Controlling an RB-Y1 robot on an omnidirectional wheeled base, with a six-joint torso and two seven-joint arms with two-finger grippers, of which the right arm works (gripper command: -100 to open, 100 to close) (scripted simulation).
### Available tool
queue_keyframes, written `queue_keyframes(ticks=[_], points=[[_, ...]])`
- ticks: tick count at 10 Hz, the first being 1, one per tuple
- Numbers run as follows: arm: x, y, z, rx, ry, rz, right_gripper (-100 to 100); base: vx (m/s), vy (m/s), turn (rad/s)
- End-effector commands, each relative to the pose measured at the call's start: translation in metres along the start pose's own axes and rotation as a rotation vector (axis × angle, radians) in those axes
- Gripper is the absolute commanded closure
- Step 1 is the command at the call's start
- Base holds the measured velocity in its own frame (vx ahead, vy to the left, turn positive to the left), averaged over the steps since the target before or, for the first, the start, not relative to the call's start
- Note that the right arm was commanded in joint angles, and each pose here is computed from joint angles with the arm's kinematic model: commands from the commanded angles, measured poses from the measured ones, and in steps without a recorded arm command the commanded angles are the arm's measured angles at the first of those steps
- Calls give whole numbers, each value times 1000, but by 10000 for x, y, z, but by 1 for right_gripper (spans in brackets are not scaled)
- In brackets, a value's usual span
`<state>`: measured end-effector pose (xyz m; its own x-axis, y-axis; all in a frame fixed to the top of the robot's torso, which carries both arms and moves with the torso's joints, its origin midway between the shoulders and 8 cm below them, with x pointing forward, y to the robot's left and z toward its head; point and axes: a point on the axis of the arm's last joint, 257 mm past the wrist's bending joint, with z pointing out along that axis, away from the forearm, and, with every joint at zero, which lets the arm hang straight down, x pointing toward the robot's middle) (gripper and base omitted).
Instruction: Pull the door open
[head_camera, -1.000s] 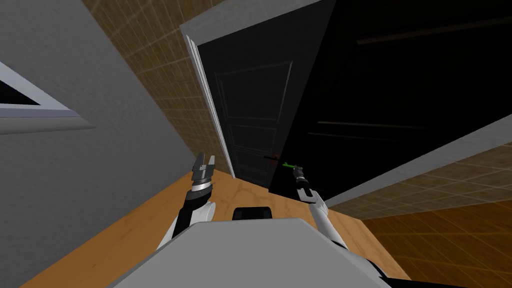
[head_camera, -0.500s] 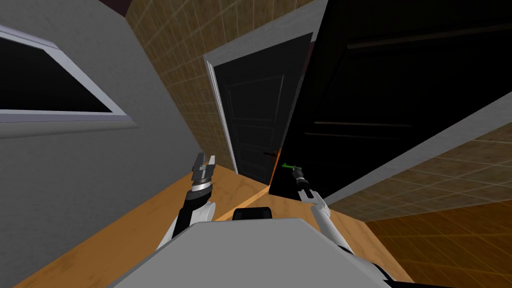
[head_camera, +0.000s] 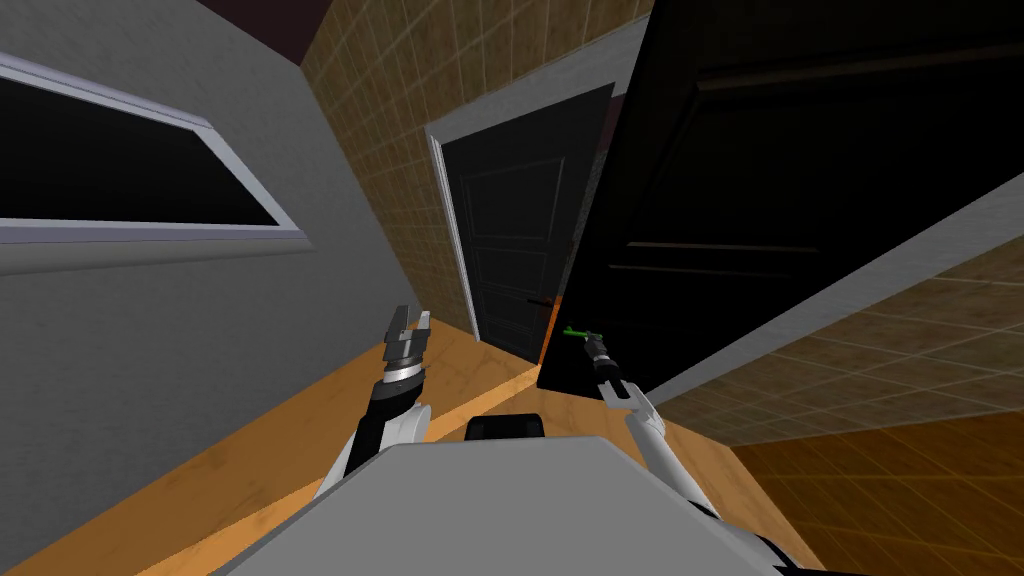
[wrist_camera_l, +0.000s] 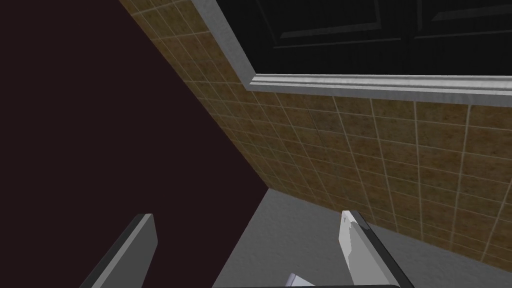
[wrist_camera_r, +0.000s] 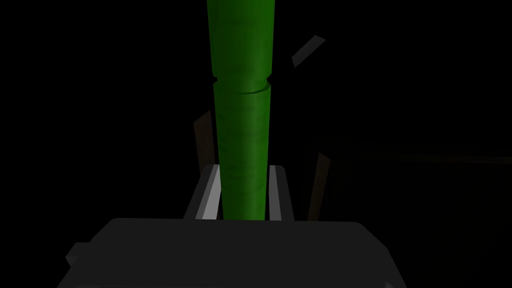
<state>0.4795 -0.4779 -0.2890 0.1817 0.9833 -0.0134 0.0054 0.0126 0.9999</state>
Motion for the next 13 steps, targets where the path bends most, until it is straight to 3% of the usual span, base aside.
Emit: queue_keyframes(ticks=[1,6,7,8,13], points=[[120,-26,-41,-1,38,6,100,-214,-18,120],[281,-30,-166,-4,118,12,100,-216,-85,109],[187,-29,-144,0,97,5,100,-86,-26,5],[214,-44,-226,0,127,6,100,-146,-43,108],[285,-33,-388,-5,195,9,100,-186,-53,93]])
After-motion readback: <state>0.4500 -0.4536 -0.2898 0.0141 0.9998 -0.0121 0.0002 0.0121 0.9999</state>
